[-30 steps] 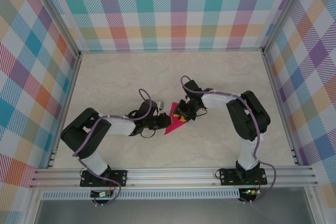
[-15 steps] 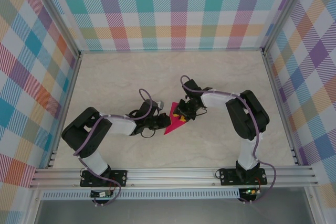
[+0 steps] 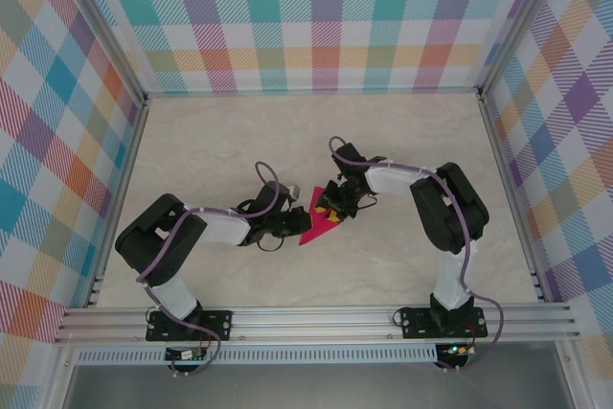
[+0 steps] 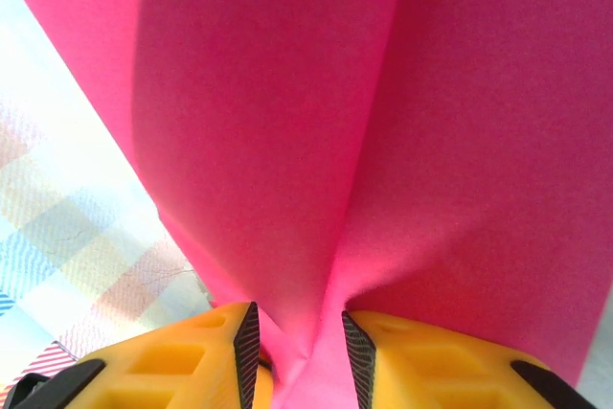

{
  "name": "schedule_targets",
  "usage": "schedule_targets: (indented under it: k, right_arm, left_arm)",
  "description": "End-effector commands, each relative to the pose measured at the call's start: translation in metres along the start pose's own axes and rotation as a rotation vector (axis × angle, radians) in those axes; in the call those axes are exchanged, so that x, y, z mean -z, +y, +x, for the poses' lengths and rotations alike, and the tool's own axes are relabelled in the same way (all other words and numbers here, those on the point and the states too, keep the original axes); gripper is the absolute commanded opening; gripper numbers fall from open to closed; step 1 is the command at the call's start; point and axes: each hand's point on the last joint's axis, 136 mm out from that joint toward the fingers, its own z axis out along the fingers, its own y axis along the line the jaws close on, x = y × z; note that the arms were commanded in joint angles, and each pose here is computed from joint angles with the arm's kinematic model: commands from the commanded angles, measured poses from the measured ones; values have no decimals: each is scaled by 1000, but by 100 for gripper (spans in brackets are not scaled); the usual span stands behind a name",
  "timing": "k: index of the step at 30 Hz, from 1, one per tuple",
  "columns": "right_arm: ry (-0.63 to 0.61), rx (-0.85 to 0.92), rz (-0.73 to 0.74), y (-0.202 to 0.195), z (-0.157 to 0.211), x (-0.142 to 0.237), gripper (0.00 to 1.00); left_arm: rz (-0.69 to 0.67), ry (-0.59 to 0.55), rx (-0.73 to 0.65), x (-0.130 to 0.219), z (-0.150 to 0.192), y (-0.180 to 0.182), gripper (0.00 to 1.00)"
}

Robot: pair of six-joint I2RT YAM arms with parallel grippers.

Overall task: Fold a paper plane with a square sheet of paper (pick it up from the middle)
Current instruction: Fourth fold the wing at the center of the table.

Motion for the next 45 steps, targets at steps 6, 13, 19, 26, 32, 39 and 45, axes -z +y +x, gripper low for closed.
schedule_targets:
  k: [6,13,19,26,32,39,45]
  right_arm:
    - [42,-97,288,-82,15,-22,34]
    - [43,-91,273,-77,15,-20,35]
    - [22,-34,185,-50,12,-8,35]
    - [-91,198,-124,43,5,48,36]
    - [-149,333,-211,57,11,69,22]
    - [-79,487,-210,44,21,39,0]
    - [-1,529,-215,39,28,10,0]
  left_arm:
    - [-118,13,31,4,5,25,4]
    - [-133,27,37,0,7,30,4]
    - [-148,59,43,-3,13,34,4]
    - [-197,127,53,0,27,45,3]
    - [-232,147,44,3,30,49,2]
    - [-249,162,44,1,31,51,1]
    - [-268,159,47,2,32,55,0]
